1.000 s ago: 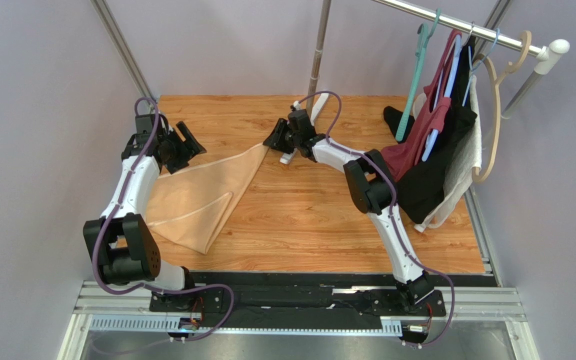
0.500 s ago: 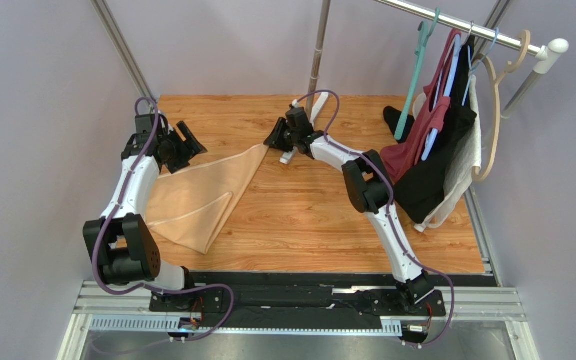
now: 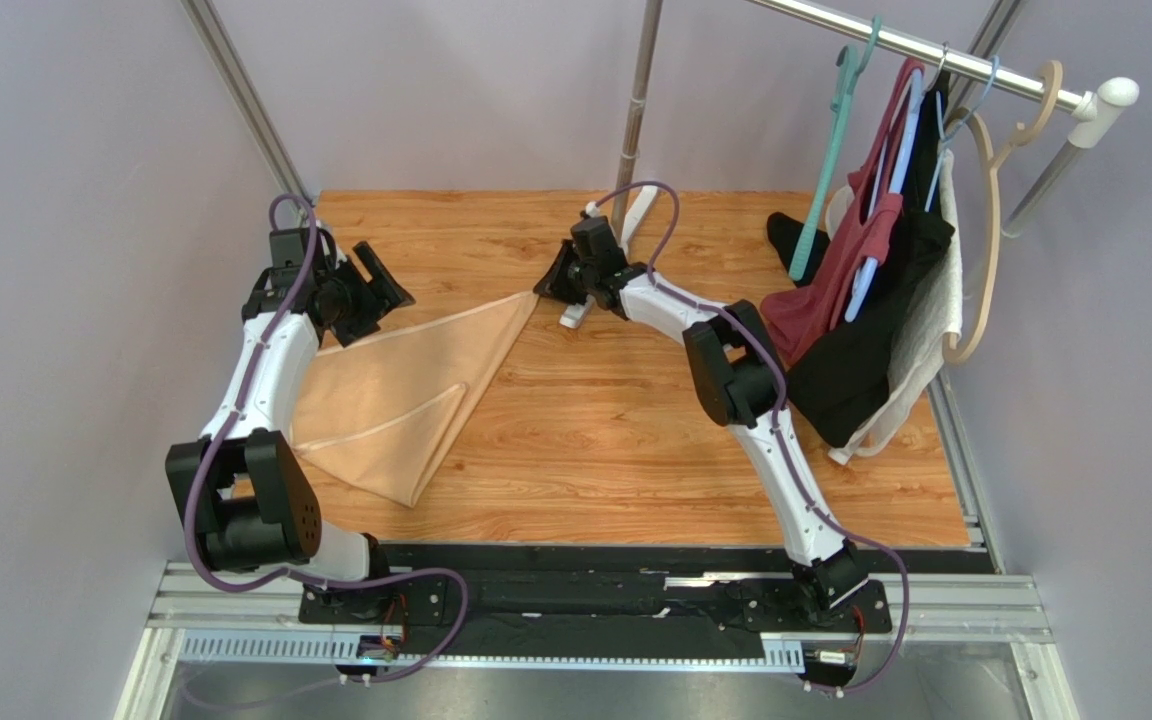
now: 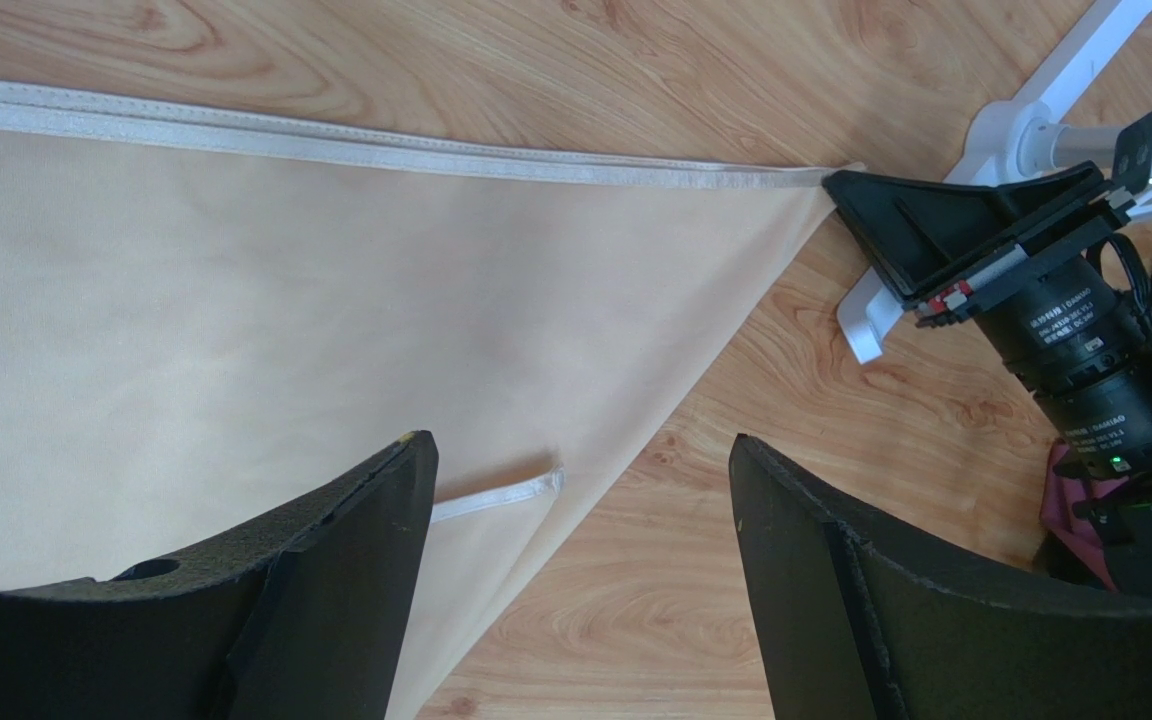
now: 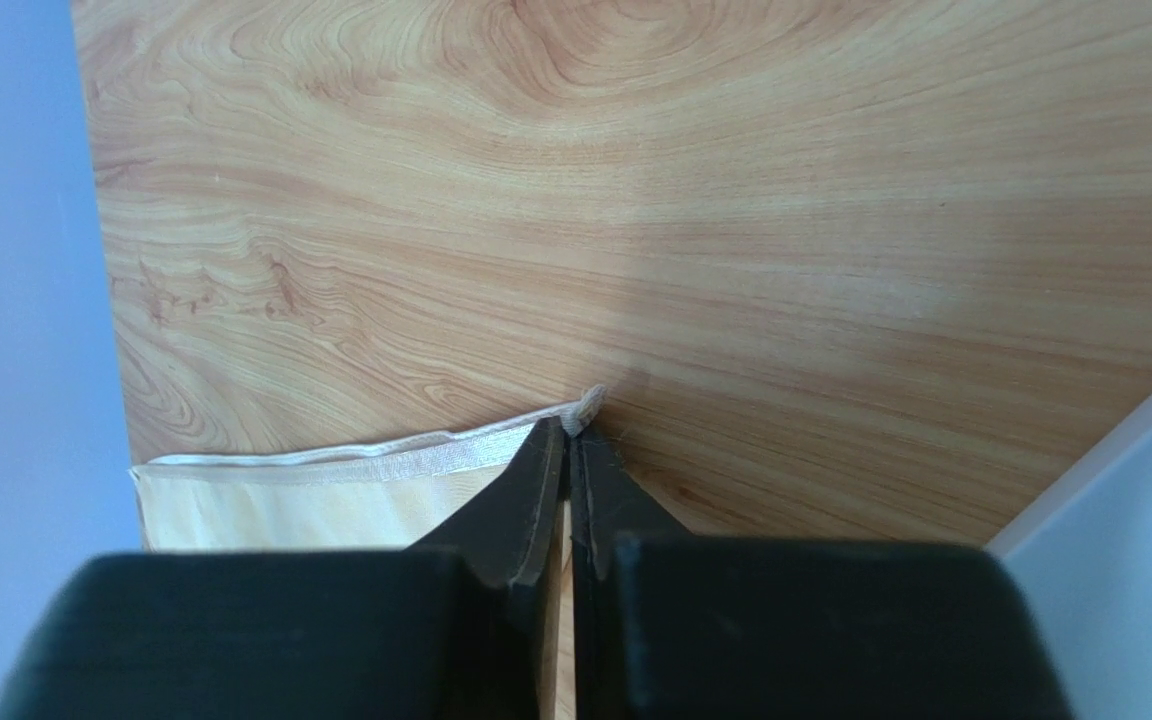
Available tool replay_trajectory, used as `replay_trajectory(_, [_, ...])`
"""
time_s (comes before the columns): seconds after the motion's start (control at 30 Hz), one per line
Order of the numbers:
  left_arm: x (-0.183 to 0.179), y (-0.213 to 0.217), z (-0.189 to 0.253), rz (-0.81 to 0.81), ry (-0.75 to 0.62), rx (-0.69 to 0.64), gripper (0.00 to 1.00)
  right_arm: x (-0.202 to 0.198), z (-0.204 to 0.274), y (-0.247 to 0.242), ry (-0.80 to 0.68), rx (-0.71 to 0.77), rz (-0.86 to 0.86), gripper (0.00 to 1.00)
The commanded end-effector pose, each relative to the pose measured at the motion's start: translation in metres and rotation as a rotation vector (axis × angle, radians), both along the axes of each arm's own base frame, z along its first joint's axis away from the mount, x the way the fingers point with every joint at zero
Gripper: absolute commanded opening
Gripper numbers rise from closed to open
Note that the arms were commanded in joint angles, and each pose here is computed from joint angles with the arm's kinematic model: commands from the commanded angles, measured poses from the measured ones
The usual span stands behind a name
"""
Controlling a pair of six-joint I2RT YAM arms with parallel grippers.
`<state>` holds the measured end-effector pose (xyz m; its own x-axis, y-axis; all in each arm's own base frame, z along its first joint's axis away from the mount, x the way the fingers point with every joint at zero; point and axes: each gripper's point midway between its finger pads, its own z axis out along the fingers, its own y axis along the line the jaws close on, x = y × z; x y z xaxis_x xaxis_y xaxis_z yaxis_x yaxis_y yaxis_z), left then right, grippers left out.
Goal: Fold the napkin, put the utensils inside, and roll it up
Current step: Fold the napkin
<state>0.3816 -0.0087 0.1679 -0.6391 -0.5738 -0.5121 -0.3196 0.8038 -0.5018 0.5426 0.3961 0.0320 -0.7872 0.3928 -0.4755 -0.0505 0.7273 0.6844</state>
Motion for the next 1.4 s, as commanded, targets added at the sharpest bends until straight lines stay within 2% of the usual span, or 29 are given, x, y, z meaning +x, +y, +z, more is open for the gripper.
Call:
replay_trajectory(0.0, [0.003, -0.003, 0.018, -0.005, -0.065, -0.013, 0.81, -0.004, -0.021, -0.013, 0.042, -0.027, -0.053, 0.00])
replay_trajectory(0.57, [0.002, 0.000, 0.037, -0.023, -0.117, 0.028, 0.81, 0.032, 0.063, -0.078, -0.153, -0.003, -0.262, 0.00])
replay_trajectory(0.77, [0.000, 0.002, 0.047, -0.027, -0.141, 0.050, 0.81, 0.036, 0.093, -0.080, -0.224, 0.038, -0.251, 0.00])
replay_trajectory(1.07, [-0.022, 0.015, 0.061, -0.016, -0.171, 0.168, 0.81, -0.023, 0.142, -0.005, -0.328, 0.226, 0.024, 0.00])
replay_trajectory(1.23, [-0.041, 0.025, 0.057, 0.015, -0.177, 0.241, 0.81, -0.068, 0.155, 0.042, -0.344, 0.279, 0.158, 0.00])
replay_trajectory(1.37, [-0.045, 0.025, 0.059, 0.011, -0.189, 0.246, 0.81, -0.104, 0.155, 0.063, -0.333, 0.281, 0.234, 0.00])
